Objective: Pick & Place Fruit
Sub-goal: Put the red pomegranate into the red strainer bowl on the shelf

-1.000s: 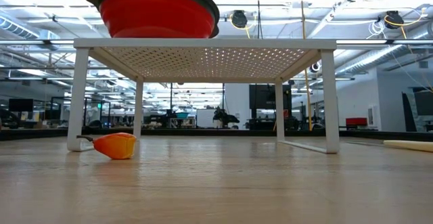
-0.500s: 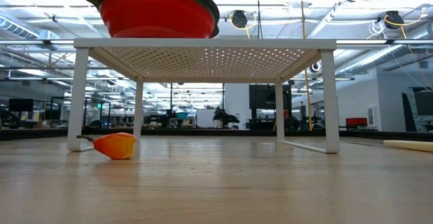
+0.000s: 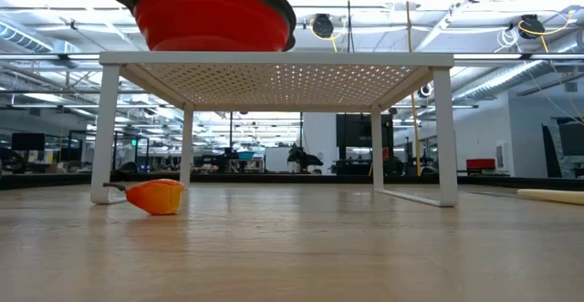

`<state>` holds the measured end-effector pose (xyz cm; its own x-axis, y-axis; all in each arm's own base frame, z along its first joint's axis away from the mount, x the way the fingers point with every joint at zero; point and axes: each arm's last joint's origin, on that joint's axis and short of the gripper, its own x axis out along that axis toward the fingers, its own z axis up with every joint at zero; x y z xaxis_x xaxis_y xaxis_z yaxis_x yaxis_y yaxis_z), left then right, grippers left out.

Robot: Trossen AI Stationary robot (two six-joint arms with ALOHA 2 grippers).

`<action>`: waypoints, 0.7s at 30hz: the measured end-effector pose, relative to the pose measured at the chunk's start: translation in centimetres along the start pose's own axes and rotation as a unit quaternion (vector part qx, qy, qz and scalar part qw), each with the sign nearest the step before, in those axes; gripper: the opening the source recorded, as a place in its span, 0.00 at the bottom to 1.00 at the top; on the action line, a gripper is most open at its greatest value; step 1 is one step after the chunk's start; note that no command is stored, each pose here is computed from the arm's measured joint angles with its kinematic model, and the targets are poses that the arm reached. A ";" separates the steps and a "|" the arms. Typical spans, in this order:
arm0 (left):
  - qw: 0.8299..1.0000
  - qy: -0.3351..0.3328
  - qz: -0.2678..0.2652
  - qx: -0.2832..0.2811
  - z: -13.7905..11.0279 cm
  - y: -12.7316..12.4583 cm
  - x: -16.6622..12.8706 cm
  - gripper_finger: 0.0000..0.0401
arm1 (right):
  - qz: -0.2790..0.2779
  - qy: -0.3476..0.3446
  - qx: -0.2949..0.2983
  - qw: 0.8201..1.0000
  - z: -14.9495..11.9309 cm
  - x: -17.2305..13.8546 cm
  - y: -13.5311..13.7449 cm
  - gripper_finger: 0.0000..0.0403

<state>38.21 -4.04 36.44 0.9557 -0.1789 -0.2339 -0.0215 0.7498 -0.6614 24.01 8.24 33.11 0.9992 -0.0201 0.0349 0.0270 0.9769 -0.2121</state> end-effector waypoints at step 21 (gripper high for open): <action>0.992 0.068 0.106 -0.027 0.7 1.7 -4.1 0.52 | 0.005 0.038 0.050 0.998 0.5 -2.4 -0.7 0.71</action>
<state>34.48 -1.56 36.82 0.8795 -0.1089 -0.4633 -0.2360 0.7455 -0.6233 21.53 7.72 33.70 0.9989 -0.0226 -0.0420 0.0177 0.9934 -0.1136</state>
